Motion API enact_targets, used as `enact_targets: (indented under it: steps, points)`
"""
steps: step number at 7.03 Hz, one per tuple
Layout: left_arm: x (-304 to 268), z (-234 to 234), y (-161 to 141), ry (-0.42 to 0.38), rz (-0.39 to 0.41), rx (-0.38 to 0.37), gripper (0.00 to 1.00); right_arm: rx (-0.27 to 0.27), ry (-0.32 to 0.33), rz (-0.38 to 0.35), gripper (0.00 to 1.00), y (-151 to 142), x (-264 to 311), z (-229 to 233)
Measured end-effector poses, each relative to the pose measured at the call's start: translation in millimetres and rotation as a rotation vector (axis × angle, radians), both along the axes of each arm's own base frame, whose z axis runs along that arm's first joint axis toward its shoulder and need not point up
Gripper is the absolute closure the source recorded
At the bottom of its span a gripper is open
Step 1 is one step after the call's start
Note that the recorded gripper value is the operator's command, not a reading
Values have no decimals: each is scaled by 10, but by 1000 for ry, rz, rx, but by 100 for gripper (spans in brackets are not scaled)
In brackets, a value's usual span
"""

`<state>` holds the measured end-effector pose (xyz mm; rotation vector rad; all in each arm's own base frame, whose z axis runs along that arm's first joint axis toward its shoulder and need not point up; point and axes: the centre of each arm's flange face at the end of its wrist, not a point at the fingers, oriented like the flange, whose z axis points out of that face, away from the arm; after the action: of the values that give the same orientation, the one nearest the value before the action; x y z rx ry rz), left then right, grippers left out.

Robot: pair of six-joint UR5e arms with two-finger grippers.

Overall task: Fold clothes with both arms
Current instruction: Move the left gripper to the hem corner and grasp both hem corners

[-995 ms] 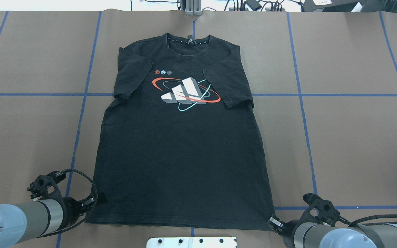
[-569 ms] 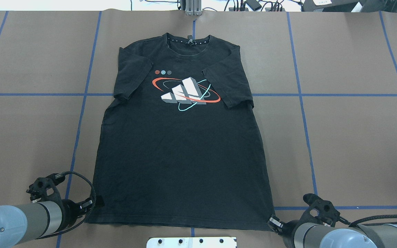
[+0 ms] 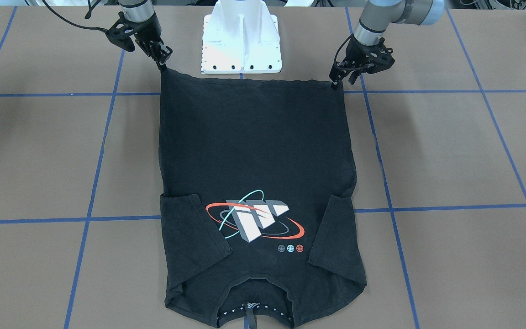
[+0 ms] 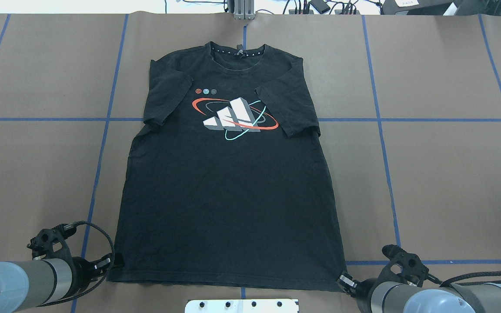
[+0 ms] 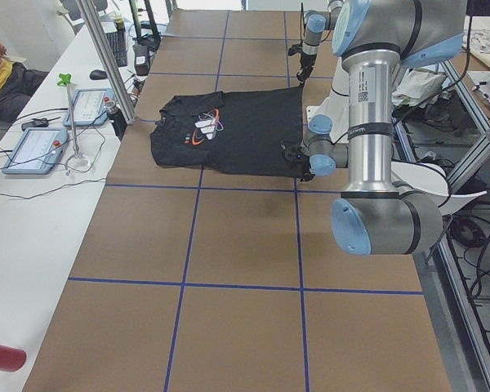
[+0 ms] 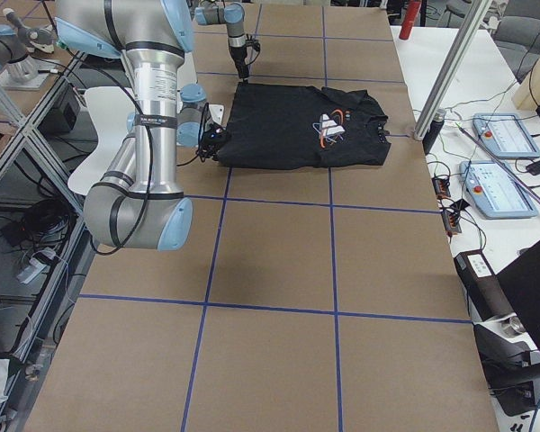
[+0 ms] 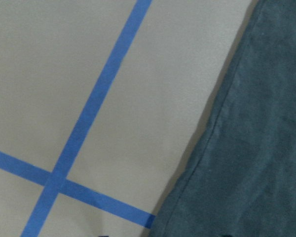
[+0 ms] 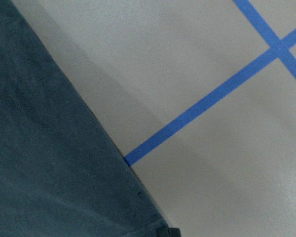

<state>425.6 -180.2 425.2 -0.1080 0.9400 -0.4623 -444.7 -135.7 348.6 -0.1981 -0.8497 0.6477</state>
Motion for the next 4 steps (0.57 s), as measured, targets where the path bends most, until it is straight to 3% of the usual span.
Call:
enact_targets:
  steps: [2,4]
  points:
    - [47,-12,115,6,9,-24,54,-1,-9,-1,100,4,23,-43]
    - [59,-15,158,7,11,-34,94,-1,-13,-1,100,4,33,-58]
